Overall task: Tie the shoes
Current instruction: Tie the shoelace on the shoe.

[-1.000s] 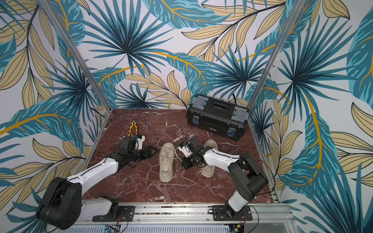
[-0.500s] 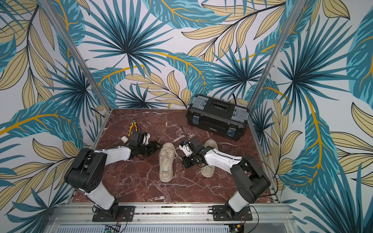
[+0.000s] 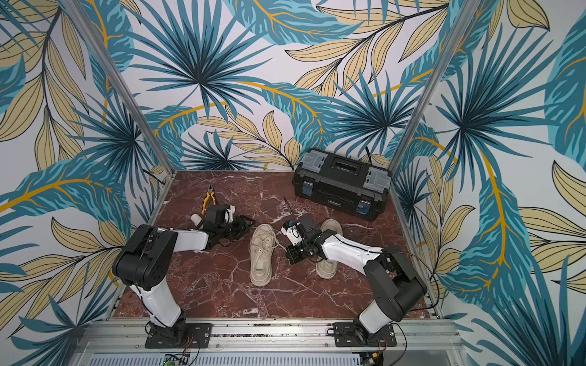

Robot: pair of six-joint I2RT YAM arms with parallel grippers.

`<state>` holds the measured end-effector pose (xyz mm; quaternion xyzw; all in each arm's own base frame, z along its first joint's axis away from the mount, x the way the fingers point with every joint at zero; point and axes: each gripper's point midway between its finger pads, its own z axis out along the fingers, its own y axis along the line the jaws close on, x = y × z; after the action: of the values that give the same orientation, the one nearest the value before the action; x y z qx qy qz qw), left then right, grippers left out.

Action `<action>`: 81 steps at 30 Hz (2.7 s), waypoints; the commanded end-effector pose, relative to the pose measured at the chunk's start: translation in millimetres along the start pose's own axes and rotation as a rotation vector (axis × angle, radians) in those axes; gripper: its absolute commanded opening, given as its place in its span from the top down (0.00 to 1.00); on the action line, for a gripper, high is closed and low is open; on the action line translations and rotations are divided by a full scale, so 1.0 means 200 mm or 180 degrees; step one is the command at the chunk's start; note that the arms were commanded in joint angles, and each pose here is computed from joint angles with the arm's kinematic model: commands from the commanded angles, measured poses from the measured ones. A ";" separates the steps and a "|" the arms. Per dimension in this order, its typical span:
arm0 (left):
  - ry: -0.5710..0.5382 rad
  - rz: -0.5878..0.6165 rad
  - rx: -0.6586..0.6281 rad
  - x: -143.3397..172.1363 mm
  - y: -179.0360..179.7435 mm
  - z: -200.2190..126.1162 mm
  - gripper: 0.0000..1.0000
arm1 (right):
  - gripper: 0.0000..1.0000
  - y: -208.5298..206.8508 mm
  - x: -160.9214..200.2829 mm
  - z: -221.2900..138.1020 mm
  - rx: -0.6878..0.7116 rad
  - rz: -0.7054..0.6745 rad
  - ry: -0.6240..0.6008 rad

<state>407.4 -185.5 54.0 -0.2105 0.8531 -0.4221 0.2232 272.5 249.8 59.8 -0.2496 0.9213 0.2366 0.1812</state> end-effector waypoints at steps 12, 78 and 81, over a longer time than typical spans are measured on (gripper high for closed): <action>-0.0084 0.0401 -0.0925 -0.05 0.08 -0.08 0.43 | 1.00 -0.01 0.03 -0.01 0.0071 0.0023 -0.0008; -0.1035 0.1393 -0.2249 -0.24 -0.04 -0.84 1.00 | 1.00 -0.43 -0.18 -0.60 0.2254 0.0311 -0.0564; -0.1032 0.1285 -0.2342 -0.20 0.06 -0.87 1.00 | 1.00 -0.52 -0.10 -0.63 0.2482 0.0489 -0.0489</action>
<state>353.9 -65.6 159.2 -0.1436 0.9259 -0.0217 0.3488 329.5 145.5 149.8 -0.1150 0.9339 -0.0399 0.3361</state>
